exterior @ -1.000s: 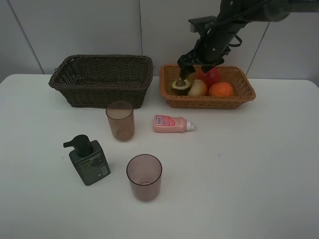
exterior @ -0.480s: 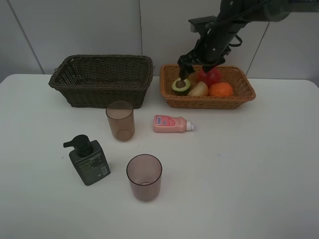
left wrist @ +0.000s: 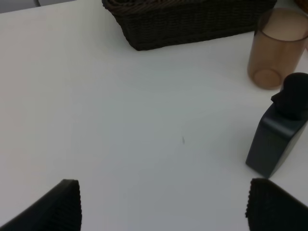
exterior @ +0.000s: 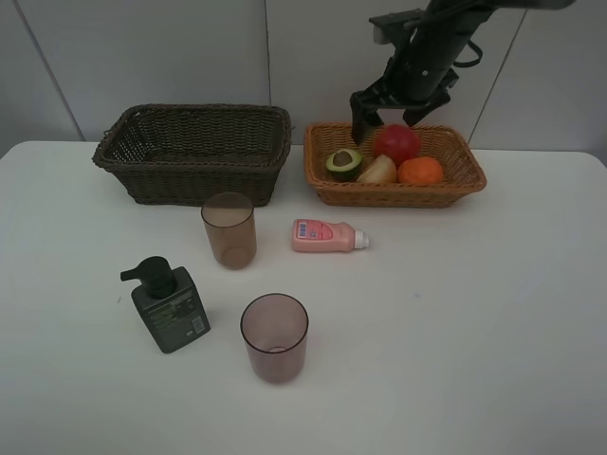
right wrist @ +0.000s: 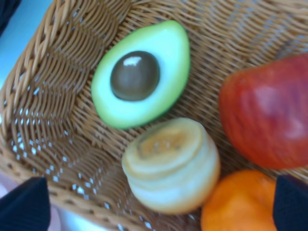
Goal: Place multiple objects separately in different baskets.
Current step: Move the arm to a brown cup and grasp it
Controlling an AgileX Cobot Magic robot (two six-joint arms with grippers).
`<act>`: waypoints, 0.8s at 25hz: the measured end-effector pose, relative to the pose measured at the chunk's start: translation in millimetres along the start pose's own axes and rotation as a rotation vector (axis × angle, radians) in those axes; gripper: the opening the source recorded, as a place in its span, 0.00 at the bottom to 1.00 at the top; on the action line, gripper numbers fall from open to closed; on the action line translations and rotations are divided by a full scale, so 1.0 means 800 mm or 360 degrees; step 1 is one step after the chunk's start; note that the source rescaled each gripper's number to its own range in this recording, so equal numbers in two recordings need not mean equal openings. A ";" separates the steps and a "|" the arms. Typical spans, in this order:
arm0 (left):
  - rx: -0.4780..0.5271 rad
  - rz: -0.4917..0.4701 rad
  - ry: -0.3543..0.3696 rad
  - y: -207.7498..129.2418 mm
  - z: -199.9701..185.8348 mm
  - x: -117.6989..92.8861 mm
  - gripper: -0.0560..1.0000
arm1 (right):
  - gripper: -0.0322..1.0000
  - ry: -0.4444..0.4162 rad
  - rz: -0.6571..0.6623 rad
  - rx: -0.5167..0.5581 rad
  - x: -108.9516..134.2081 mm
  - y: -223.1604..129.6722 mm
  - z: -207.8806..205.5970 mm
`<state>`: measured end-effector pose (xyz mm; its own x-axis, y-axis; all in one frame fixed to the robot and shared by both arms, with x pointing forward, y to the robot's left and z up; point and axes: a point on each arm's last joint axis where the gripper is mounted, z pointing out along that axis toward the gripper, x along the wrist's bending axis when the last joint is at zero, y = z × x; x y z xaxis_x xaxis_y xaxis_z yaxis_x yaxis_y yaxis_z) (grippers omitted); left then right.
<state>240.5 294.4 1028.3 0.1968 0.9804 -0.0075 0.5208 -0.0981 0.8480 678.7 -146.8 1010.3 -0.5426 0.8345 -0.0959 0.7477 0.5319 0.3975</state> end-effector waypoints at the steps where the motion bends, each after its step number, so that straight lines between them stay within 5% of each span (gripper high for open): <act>1: 0.0000 0.0000 0.0000 0.000 0.000 0.000 0.93 | 0.93 -0.0004 -0.0003 -0.0007 0.000 0.000 -0.016; 20: 0.0000 0.0000 0.0000 0.000 0.000 0.000 0.93 | 0.93 0.0055 0.0148 0.0085 0.013 -0.038 -0.138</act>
<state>240.5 294.4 1028.3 0.1968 0.9804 -0.0075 0.5208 -0.0981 0.8480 607.9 -169.9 1097.9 -0.4818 0.8758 -0.0291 0.8143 0.4598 0.3542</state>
